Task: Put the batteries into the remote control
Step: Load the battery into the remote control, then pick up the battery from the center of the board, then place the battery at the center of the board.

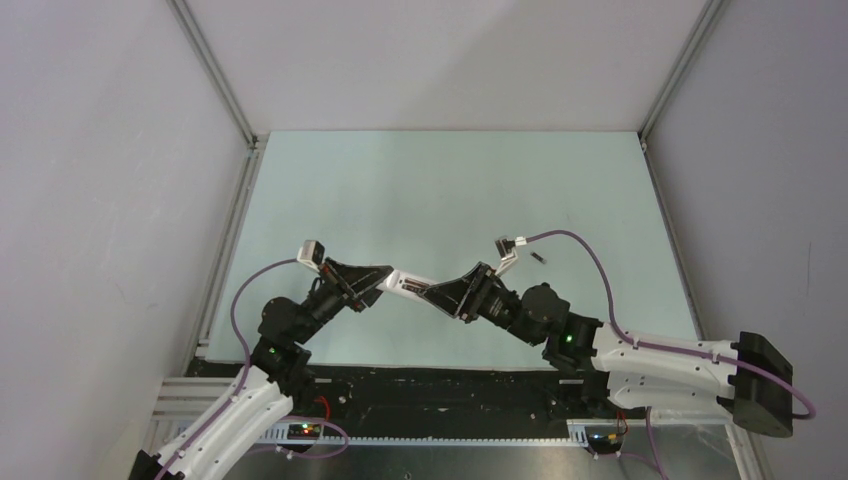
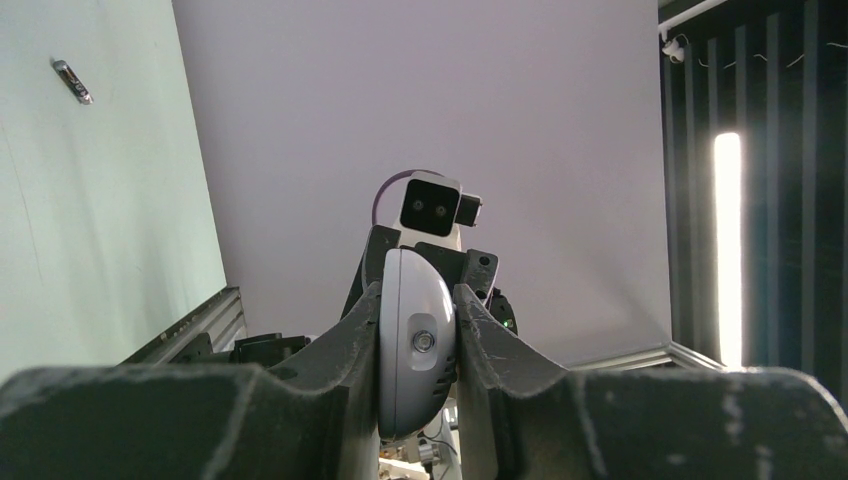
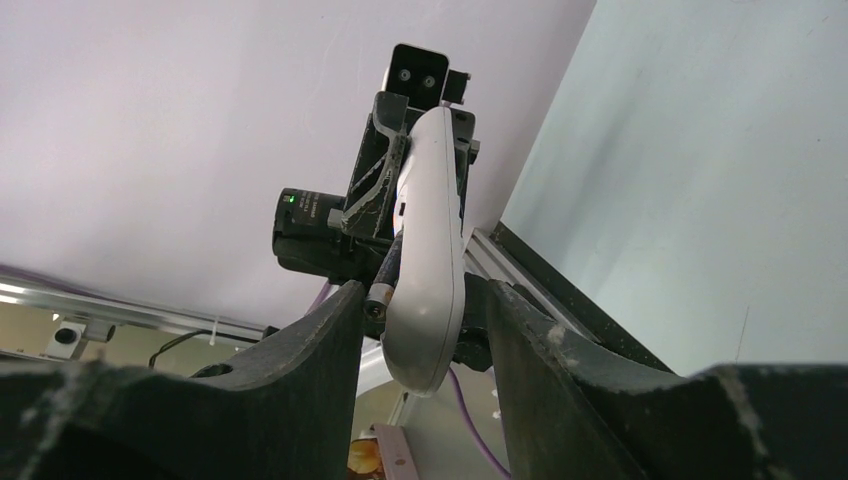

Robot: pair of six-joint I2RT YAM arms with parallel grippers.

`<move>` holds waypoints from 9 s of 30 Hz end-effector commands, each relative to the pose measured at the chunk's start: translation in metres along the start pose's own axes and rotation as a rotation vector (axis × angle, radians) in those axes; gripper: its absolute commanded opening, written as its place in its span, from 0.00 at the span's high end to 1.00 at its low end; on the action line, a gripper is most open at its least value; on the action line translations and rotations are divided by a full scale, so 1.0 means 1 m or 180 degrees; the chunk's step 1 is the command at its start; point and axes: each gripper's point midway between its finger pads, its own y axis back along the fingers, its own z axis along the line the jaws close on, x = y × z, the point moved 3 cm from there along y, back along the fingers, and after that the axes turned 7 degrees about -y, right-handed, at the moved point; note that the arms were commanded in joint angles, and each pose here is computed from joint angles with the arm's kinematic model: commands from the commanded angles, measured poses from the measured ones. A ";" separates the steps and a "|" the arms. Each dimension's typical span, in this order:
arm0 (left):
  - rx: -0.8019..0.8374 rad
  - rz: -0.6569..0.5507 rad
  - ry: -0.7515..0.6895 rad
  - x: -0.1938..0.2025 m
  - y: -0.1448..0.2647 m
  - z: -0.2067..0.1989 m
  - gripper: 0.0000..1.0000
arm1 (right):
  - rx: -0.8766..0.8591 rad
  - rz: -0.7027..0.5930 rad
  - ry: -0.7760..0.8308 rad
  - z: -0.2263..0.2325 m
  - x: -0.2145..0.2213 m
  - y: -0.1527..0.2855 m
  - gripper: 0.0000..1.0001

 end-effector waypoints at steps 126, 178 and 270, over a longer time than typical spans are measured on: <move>-0.0655 0.0511 -0.0932 0.018 0.008 0.059 1.00 | 0.4265 0.1138 0.1863 -0.312 -0.253 0.092 0.53; -0.0360 0.0546 -0.1281 0.019 0.006 0.015 1.00 | -0.0424 0.1031 0.2110 0.067 0.005 0.052 1.00; 0.0588 0.0720 -0.2459 0.042 0.033 -0.049 1.00 | 0.4087 -0.0562 0.0203 -0.231 -0.104 0.090 0.51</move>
